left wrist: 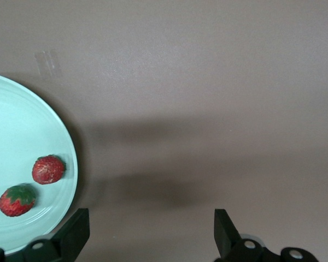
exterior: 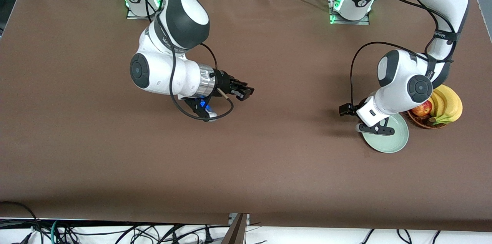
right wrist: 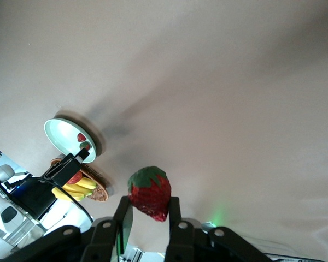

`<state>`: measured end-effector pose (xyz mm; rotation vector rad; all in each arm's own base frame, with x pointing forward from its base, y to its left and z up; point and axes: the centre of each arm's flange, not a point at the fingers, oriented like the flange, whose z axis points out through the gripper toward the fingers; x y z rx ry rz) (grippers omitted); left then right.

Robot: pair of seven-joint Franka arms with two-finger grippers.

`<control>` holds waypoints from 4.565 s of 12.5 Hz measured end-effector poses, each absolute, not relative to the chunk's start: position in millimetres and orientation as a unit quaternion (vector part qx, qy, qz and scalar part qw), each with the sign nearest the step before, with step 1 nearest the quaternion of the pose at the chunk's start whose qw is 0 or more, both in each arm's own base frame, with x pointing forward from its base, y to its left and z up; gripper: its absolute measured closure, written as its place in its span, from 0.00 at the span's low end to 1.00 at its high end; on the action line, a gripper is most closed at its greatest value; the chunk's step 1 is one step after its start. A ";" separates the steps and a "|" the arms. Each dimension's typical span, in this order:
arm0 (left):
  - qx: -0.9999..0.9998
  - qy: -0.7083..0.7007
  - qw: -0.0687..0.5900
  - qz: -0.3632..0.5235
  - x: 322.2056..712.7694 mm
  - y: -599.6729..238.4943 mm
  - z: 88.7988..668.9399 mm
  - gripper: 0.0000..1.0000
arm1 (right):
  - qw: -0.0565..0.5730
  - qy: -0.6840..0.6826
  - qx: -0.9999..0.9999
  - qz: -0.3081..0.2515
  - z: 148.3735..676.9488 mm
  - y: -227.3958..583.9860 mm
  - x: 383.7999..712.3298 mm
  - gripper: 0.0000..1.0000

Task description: Collect all strawberries into plate

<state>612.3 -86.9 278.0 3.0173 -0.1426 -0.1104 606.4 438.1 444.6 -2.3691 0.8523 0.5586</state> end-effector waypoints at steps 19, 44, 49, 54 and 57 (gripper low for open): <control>0.996 -0.050 0.059 -0.042 609.6 -90.5 274.9 0.00 | 0.358 0.387 -0.836 0.152 394.5 560.2 555.2 0.67; 0.992 -0.100 0.070 -0.010 602.8 -172.0 249.5 0.00 | 0.183 0.281 -0.935 0.114 407.6 528.9 547.5 0.00; 0.989 -0.122 0.089 0.005 586.4 -237.3 232.9 0.00 | 0.099 0.234 -0.959 0.123 441.4 403.8 593.8 0.00; 0.990 -0.100 0.095 0.003 570.8 -274.9 212.4 0.00 | 0.047 0.125 -0.984 0.119 475.2 298.3 609.8 0.00; 0.993 -0.100 0.067 0.013 560.8 -294.0 202.7 0.00 | 0.050 0.049 -0.992 0.110 537.2 229.4 603.7 0.00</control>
